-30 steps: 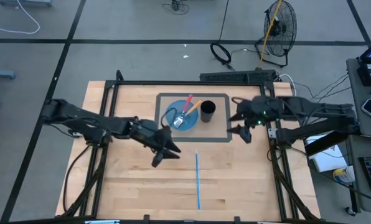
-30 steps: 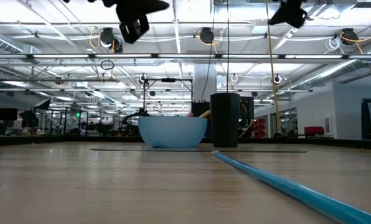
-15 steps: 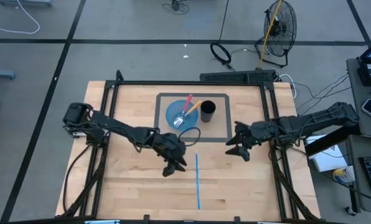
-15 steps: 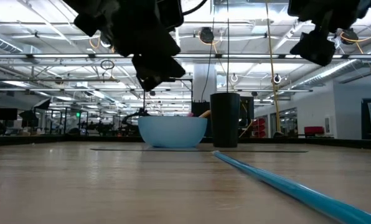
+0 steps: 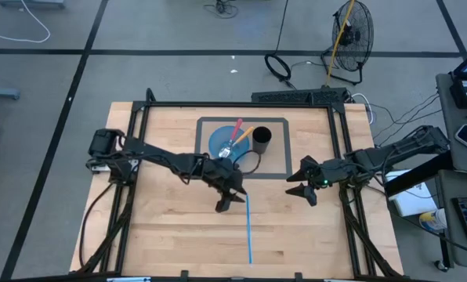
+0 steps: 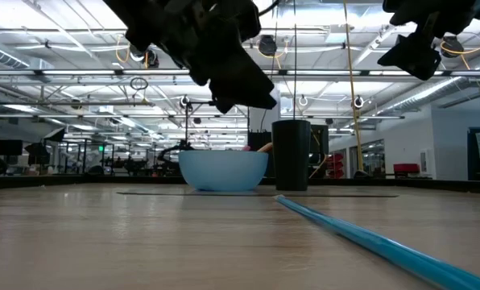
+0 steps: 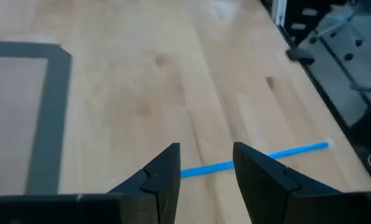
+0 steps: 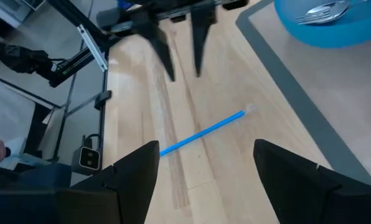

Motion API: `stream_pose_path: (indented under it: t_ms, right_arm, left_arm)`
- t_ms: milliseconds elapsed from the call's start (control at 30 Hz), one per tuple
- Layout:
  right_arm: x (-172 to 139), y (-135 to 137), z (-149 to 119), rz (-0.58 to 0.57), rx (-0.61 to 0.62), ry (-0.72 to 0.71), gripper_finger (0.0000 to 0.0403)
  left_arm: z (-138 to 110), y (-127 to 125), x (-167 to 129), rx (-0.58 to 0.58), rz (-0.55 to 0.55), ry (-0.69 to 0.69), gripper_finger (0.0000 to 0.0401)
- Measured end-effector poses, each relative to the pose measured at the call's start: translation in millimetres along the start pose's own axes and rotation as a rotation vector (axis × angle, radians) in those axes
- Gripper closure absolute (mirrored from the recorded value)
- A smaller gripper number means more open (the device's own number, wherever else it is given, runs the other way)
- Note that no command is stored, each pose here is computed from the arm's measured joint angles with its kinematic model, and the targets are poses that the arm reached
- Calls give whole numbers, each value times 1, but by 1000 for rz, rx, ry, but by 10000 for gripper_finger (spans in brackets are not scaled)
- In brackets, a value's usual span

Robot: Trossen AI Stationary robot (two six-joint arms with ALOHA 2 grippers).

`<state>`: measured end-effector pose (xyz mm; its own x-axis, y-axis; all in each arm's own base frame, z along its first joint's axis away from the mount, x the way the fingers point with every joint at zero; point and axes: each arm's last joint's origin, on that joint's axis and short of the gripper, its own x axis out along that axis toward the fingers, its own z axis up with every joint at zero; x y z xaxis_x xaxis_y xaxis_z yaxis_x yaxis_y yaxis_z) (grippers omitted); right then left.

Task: Pick & Place Utensil
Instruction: Put the blue straw into the black cup

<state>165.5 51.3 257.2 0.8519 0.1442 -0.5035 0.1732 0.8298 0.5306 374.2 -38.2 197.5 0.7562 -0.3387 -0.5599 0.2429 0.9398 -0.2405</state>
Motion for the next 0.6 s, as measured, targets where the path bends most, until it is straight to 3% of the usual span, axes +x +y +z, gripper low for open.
stream_pose_path:
  t_ms: [200,500,600]
  right_arm:
    - [-2,1,1,10,9,-9,147]
    - [-2,6,4,44,31,-63,147]
    - [-3,10,5,54,43,-106,147]
  left_arm:
    - [5,14,-6,-16,-4,-38,249]
    - [33,-9,-11,196,4,102,249]
    - [39,-5,-16,153,22,130,249]
